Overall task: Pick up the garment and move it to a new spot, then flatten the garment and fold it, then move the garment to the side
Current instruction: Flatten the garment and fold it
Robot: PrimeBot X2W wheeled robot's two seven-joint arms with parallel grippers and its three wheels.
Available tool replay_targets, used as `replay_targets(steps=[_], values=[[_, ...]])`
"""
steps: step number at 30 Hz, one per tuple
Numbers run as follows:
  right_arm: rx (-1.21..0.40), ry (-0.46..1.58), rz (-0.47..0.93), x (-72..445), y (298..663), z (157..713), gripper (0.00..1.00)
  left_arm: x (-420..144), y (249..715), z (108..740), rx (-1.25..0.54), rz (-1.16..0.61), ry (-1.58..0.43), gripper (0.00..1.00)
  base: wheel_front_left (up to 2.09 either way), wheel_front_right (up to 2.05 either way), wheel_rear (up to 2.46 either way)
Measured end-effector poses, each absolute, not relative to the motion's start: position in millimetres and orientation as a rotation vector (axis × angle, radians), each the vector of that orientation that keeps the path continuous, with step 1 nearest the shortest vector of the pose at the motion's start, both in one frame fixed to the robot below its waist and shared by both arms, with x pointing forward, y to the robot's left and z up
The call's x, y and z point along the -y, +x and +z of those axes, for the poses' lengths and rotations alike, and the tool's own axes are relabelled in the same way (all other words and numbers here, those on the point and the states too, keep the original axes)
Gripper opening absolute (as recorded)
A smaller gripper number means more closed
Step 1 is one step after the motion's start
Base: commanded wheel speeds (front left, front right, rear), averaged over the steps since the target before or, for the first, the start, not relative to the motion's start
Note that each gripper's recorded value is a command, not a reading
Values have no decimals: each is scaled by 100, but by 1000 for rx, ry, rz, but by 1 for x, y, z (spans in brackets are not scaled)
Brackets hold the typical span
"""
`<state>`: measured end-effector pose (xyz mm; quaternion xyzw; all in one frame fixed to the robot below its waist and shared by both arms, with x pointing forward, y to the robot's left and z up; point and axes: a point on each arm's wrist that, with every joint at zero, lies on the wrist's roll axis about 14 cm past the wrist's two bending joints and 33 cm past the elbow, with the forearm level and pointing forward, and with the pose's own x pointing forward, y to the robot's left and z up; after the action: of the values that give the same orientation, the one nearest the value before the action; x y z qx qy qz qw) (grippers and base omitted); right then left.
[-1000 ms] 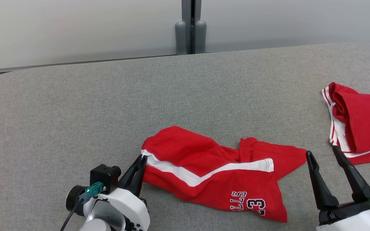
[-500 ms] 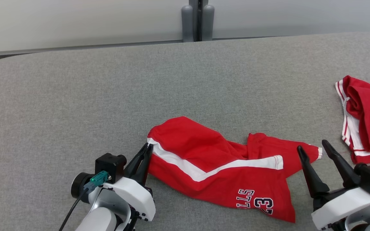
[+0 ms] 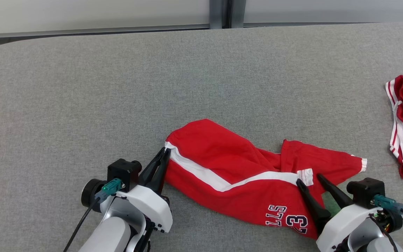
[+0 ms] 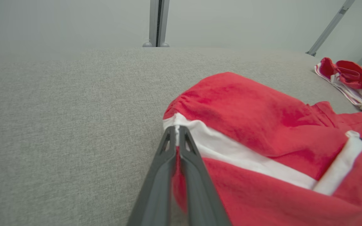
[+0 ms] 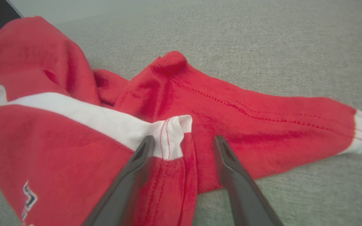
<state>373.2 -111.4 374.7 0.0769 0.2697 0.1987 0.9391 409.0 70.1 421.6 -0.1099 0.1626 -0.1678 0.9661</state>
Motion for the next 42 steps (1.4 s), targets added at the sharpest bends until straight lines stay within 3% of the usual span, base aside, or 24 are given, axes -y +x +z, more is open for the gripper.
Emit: replay_targets(steps=[1, 3, 4, 12, 19, 26, 34, 42], values=[[-555, 159, 413, 110, 373, 374, 43, -70, 410, 422, -327, -340, -221, 0, 0, 0, 0], [-552, 161, 426, 107, 372, 374, 5, -70, 410, 422, -326, -341, -220, 0, 0, 0, 0], [-545, 159, 432, 106, 372, 375, 0, -69, 410, 422, -327, -342, -220, 0, 0, 0, 0], [-453, 123, 432, 111, 382, 390, 0, -68, 410, 421, -326, -344, -224, 0, 0, 0, 0], [-236, 115, 410, 120, 404, 440, 0, -71, 417, 444, -233, -332, -236, 0, 0, 0, 0], [98, 46, 390, 133, 423, 538, 0, -74, 433, 528, 30, -330, -265, 0, 0, 0, 0], [450, -7, 373, 138, 412, 655, 0, -67, 424, 641, 336, -379, -294, 0, 0, 0, 0], [553, -14, 366, 137, 399, 695, 0, -63, 406, 697, 475, -425, -272, 0, 0, 0, 0]])
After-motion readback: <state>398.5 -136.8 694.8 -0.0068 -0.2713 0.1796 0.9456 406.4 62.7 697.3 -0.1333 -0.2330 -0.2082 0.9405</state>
